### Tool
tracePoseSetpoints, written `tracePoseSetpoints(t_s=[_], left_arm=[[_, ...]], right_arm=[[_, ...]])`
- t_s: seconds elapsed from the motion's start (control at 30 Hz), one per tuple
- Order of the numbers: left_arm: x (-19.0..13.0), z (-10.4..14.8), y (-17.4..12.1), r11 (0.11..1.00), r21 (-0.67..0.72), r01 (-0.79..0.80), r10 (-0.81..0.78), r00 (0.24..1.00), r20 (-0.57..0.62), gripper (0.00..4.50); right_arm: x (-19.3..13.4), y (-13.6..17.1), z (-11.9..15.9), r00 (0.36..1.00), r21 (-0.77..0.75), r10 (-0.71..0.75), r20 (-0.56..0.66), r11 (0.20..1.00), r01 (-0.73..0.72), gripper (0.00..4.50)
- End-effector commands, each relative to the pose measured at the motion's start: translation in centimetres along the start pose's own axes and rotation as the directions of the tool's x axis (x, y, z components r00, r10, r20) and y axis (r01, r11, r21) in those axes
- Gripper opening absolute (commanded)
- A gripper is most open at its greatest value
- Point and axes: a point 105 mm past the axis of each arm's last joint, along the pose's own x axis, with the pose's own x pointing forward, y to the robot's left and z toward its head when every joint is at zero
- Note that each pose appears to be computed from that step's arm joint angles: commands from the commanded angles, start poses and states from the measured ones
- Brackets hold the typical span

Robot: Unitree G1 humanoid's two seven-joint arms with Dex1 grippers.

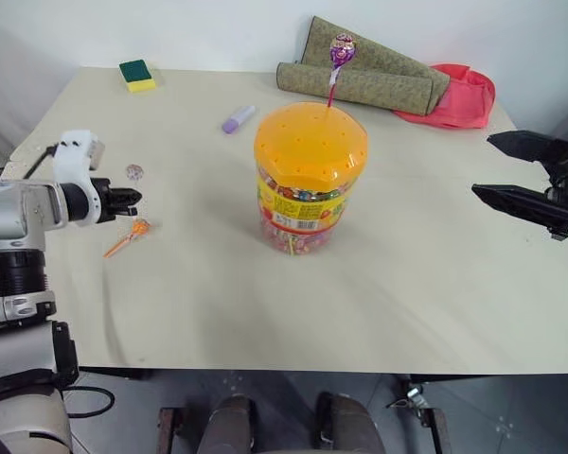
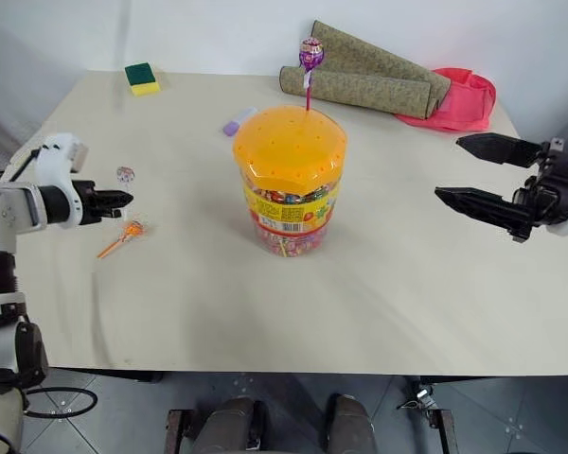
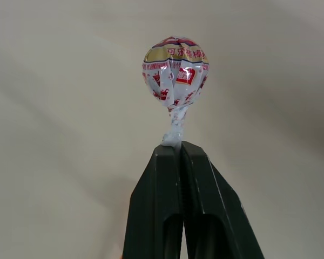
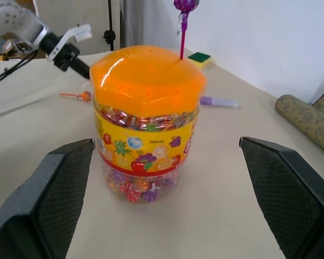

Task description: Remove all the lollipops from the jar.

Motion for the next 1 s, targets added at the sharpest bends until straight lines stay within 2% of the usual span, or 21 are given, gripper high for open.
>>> tracePoseSetpoints(t_s=[0.03,0.13,0.23,0.63,0.67,1.0], left_arm=[[-0.4,0.4,0.2,0.999,-0.004,-0.040,0.040,0.999,0.014,0.02],[0.0,-0.7,0.2,0.997,-0.027,-0.066,0.064,0.996,-0.058,0.02],[0.1,-0.9,-0.1,0.997,-0.050,-0.060,0.056,0.995,-0.077,0.67],[-0.4,0.4,-1.2,0.999,-0.008,-0.034,0.033,0.997,-0.067,4.34],[-0.5,0.6,-1.1,0.999,-0.003,-0.035,0.035,0.998,-0.061,4.46],[-2.0,2.5,-1.0,0.998,0.056,-0.038,0.039,0.999,-0.015,4.46]], right_arm=[[-0.1,0.0,0.9,1.000,-0.035,0.002,0.019,0.999,-0.001,4.50],[0.0,-0.2,1.1,1.000,-0.045,0.000,0.017,0.999,0.001,4.50],[-0.1,-0.3,1.2,1.000,-0.051,-0.002,0.018,0.999,0.003,4.50],[-0.3,-0.4,1.3,1.000,-0.065,-0.011,0.010,0.998,0.011,4.50],[-0.3,-0.3,1.4,1.000,-0.066,-0.012,0.010,0.998,0.012,4.50],[-0.5,-0.4,1.5,1.000,-0.076,-0.016,0.004,0.997,0.016,4.50]])
